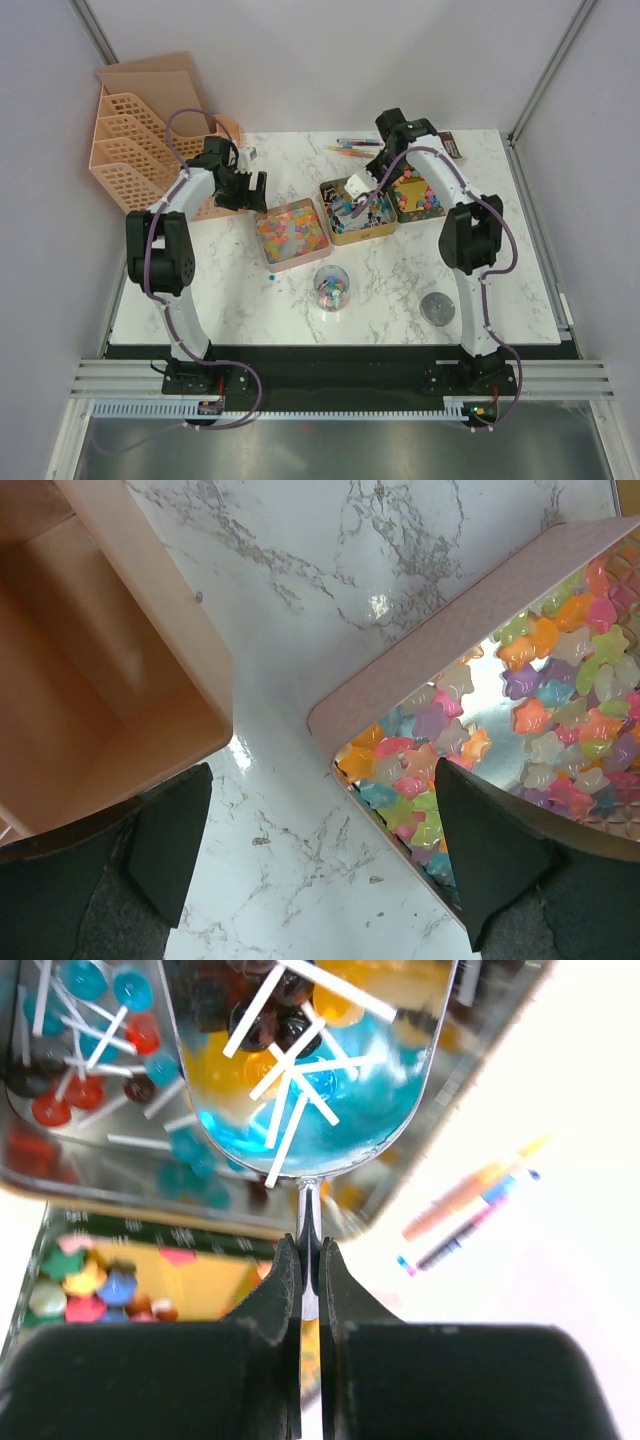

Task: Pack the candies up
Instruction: Scoop the fake candies from the storage box, then place the fake candies in the packing bottle.

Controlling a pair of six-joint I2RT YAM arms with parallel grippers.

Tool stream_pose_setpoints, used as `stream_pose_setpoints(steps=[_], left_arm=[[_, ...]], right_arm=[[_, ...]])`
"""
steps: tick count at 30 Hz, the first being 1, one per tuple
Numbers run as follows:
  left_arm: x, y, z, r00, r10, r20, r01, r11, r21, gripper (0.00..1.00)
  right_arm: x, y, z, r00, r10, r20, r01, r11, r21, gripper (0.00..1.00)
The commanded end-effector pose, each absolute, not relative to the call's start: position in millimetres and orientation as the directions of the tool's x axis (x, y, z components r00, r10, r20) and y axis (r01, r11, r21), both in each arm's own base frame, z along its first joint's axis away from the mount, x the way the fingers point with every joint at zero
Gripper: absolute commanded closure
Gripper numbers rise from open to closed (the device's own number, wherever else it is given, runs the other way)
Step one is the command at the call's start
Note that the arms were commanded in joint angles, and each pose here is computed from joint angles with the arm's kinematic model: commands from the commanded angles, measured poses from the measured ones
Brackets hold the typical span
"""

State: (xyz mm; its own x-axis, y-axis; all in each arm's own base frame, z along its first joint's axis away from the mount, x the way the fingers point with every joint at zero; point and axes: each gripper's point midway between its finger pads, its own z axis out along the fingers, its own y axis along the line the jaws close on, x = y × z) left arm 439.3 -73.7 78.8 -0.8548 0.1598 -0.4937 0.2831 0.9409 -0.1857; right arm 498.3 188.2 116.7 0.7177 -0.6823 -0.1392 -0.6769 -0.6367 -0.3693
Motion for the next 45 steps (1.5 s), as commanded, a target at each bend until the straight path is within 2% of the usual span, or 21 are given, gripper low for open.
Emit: stream_pose_setpoints(steps=[1, 2, 3, 7, 15, 23, 36, 45], left_arm=[[478, -70, 101, -0.768, 0.183, -0.614, 0.32, 0.94, -0.121, 0.0], [479, -70, 103, -0.762, 0.182, -0.621, 0.321, 0.94, -0.118, 0.0], [480, -71, 105, -0.76, 0.176, -0.625, 0.316, 0.941, -0.119, 0.0], [487, -67, 110, -0.752, 0.152, -0.641, 0.285, 0.952, -0.11, 0.0], [492, -42, 126, -0.728, 0.106, -0.677, 0.169, 0.985, -0.028, 0.0], [486, -18, 135, -0.71, 0.079, -0.7, 0.053, 0.997, 0.059, 0.0], [483, -26, 145, -0.689, 0.047, -0.723, 0.059, 0.998, 0.009, 0.0], [471, -55, 143, -0.697, 0.051, -0.716, 0.174, 0.98, -0.1, 0.01]], right_arm=[[492, 196, 176, 0.712, -0.697, -0.084, -0.643, -0.6, -0.476, 1.0], [498, 193, 182, 0.692, -0.721, -0.028, -0.637, -0.592, -0.494, 1.0], [489, 195, 169, 0.689, -0.724, -0.02, -0.647, -0.603, -0.466, 1.0], [475, 194, 193, 0.674, -0.733, 0.089, -0.595, -0.611, -0.522, 1.0], [422, 223, 203, 0.674, -0.732, 0.1, -0.594, -0.617, -0.516, 1.0], [378, 229, 209, 0.677, -0.714, 0.178, -0.565, -0.659, -0.496, 1.0], [340, 224, 208, 0.648, -0.688, 0.327, -0.503, -0.709, -0.494, 1.0], [334, 222, 212, 0.587, -0.675, 0.447, -0.446, -0.731, -0.517, 1.0]])
